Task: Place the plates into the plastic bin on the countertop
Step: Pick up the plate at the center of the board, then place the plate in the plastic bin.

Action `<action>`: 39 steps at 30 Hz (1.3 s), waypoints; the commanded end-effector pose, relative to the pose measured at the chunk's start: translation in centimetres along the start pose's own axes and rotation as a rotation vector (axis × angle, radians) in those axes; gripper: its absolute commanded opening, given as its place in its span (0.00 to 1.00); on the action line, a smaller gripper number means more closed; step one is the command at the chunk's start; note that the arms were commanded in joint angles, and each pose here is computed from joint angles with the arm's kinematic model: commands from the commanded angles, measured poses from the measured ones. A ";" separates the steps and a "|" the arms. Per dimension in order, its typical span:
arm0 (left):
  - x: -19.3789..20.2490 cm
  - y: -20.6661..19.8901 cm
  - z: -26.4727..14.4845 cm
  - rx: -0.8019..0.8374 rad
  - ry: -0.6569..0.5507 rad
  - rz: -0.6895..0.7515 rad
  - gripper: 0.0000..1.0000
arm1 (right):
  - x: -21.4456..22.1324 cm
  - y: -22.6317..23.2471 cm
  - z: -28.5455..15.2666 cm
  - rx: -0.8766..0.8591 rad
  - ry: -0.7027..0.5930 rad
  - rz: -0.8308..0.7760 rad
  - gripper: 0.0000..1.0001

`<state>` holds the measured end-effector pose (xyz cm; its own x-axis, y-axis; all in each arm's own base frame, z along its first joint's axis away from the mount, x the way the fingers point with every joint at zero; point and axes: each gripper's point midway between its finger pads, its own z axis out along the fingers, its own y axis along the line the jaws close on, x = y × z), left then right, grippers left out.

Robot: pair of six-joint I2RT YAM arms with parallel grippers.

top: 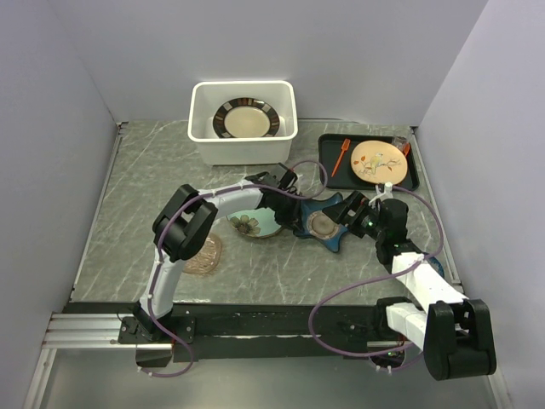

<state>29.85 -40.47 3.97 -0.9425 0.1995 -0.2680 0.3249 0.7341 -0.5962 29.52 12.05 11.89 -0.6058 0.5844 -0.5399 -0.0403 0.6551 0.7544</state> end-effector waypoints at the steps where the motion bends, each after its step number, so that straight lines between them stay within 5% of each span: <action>1: -3.8 -3.0 -4.0 0.014 -0.123 0.065 0.01 | -0.9 1.1 -0.6 -0.039 -0.035 -0.029 1.00; 21: -6.9 -5.7 -11.8 0.075 -0.294 0.178 0.01 | -1.3 1.7 -1.2 -0.056 -0.057 -0.046 1.00; 39: -9.4 -3.2 -17.9 -0.033 -0.419 0.175 0.01 | -1.3 2.5 -1.3 -0.098 -0.062 -0.047 1.00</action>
<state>34.44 -32.82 13.69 -0.8707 0.1239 -0.4759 0.3685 0.8052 -0.4646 29.17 12.09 13.74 -0.5751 0.5853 -0.5716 -0.0907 0.6488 0.7555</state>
